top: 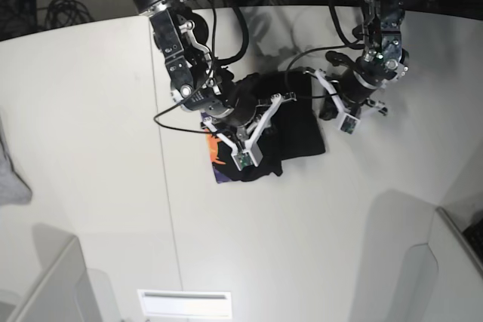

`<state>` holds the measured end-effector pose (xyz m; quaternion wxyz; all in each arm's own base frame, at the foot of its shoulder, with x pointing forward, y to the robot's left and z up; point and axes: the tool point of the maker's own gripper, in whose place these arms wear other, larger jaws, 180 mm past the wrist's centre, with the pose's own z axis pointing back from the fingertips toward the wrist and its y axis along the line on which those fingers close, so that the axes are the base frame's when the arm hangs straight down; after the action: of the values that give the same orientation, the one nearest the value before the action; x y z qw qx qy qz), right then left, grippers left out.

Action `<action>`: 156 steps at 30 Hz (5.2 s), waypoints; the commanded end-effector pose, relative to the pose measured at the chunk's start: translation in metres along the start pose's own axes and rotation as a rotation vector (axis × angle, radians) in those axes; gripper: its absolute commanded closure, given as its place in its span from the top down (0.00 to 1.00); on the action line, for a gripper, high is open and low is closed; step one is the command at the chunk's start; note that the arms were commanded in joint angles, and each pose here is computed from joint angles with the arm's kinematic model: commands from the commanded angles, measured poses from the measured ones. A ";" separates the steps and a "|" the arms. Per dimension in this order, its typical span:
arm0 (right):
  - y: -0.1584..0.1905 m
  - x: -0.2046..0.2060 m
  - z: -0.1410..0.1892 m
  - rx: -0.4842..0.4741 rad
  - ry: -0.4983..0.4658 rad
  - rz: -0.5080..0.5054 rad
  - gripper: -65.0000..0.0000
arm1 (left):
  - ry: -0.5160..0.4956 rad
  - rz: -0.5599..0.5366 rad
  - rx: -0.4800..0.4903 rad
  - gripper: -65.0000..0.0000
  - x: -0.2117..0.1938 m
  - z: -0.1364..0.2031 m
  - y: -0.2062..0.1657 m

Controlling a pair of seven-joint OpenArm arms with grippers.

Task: Fold the T-shirt properly
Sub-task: 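Press the folded bundle down with the right gripper while the left withdraws, then grasp the bundle edges with both grippers and square it up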

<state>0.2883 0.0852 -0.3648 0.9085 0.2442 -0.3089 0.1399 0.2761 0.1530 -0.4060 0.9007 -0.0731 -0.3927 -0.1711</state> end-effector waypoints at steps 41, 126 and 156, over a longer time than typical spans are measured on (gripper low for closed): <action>0.050 0.008 -0.003 0.102 -0.018 0.099 0.45 | -0.067 0.337 0.223 0.00 -0.058 0.109 0.101; -0.063 0.001 0.073 -0.147 -0.093 0.048 0.00 | -0.249 0.674 -0.249 0.93 0.020 0.035 0.008; -0.077 0.005 0.078 -0.180 -0.106 0.028 0.00 | -0.102 0.811 -0.296 0.58 0.008 -0.020 -0.014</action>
<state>0.2773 -0.0240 -0.3483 0.9174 0.1566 -0.3484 0.1115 0.2879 0.1303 -0.4160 0.8517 -0.3628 -0.3465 0.1516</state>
